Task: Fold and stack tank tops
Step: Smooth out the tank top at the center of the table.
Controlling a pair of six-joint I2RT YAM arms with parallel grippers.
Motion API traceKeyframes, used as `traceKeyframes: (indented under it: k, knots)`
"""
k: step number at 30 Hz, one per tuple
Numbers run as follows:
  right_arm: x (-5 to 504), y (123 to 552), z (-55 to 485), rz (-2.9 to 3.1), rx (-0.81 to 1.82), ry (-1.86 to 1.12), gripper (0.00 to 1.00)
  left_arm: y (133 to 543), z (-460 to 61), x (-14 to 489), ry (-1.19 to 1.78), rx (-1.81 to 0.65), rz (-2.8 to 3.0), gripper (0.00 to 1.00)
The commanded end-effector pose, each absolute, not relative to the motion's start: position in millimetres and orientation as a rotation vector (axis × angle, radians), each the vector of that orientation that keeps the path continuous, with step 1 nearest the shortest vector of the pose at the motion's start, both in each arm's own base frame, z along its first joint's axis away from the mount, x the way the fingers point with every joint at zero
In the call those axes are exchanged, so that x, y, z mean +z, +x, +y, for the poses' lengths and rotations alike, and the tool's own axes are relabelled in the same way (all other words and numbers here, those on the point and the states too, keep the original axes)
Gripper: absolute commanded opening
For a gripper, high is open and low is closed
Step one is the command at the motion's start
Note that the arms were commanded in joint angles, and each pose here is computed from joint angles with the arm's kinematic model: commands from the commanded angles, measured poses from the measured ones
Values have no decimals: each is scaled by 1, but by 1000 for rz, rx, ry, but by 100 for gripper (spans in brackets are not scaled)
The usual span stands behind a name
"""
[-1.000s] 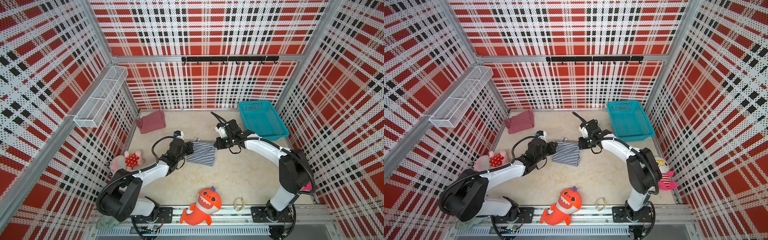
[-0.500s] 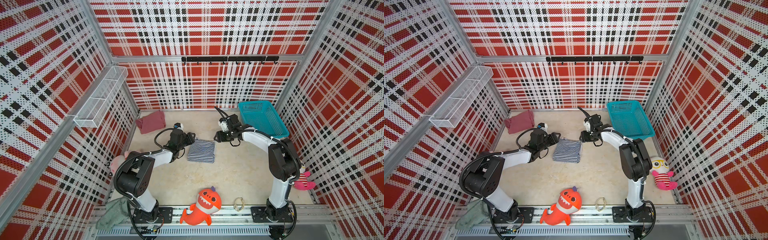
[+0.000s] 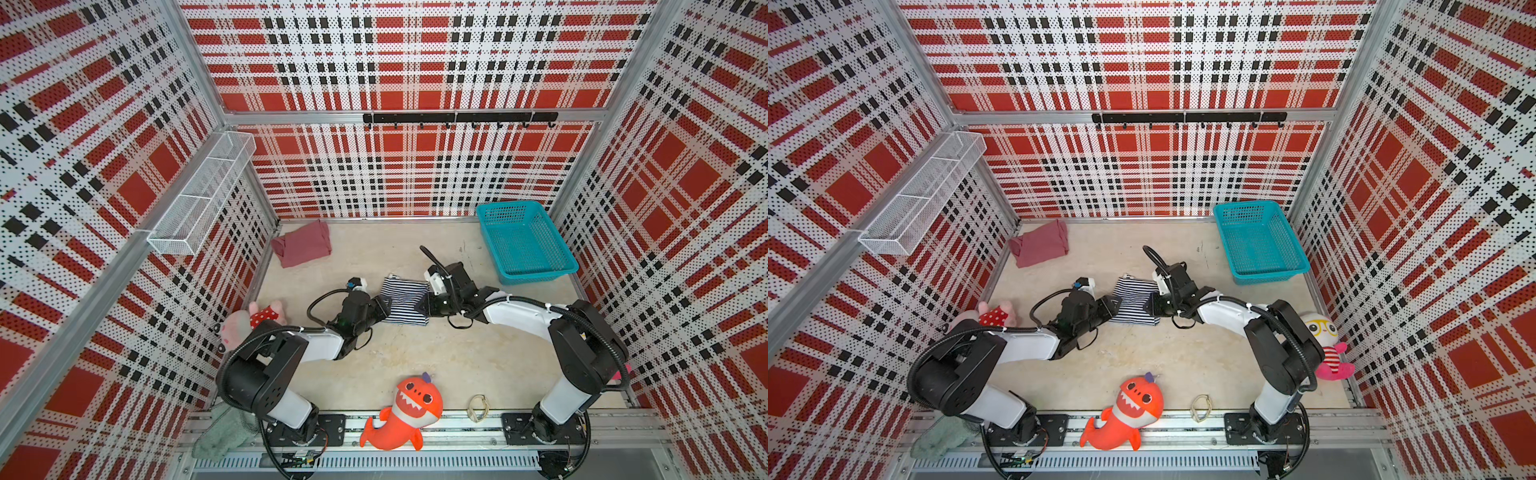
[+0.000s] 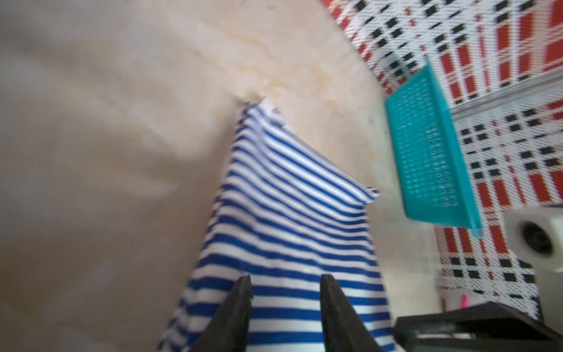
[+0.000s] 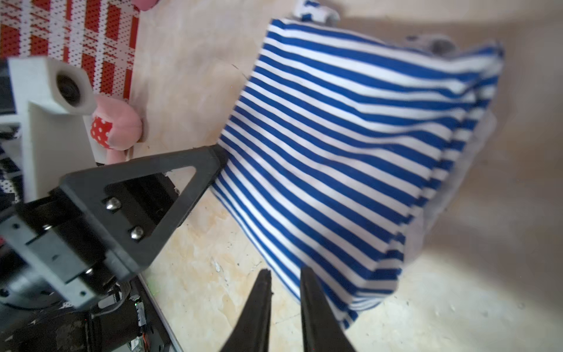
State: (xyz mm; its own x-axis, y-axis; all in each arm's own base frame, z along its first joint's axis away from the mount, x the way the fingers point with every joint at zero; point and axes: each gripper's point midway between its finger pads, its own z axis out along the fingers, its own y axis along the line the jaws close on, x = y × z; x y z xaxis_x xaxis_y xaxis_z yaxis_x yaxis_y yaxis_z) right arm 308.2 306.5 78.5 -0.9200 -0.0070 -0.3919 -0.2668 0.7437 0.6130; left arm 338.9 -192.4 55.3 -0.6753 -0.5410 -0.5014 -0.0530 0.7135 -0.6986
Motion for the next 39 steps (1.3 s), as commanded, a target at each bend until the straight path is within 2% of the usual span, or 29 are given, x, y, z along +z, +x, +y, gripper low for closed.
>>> traceKeyframes:
  k: [1,4,9,16,19,22,26,30,39]
  knots:
    - [64,320,304,2552,1017,-87,18,354,-193,70,-519,-936,2076,42]
    - [33,314,278,2631,889,-30,16,349,-193,62,-530,-934,2090,43]
    - [20,311,240,2669,725,22,15,340,-191,59,-531,-942,2087,43]
    - [88,329,239,2557,659,-44,15,342,-210,109,-439,-1010,2010,47]
    - [121,331,257,2477,737,-88,16,347,-209,125,-412,-986,1995,47]
    - [130,327,292,2442,886,-136,16,354,-210,123,-405,-964,2007,47]
    - [111,327,323,2447,1003,-142,16,361,-214,102,-412,-956,2057,47]
    - [77,333,322,2482,998,-81,16,368,-216,79,-419,-938,2105,47]
    - [8,322,250,2625,722,83,16,366,-195,47,-484,-888,2140,47]
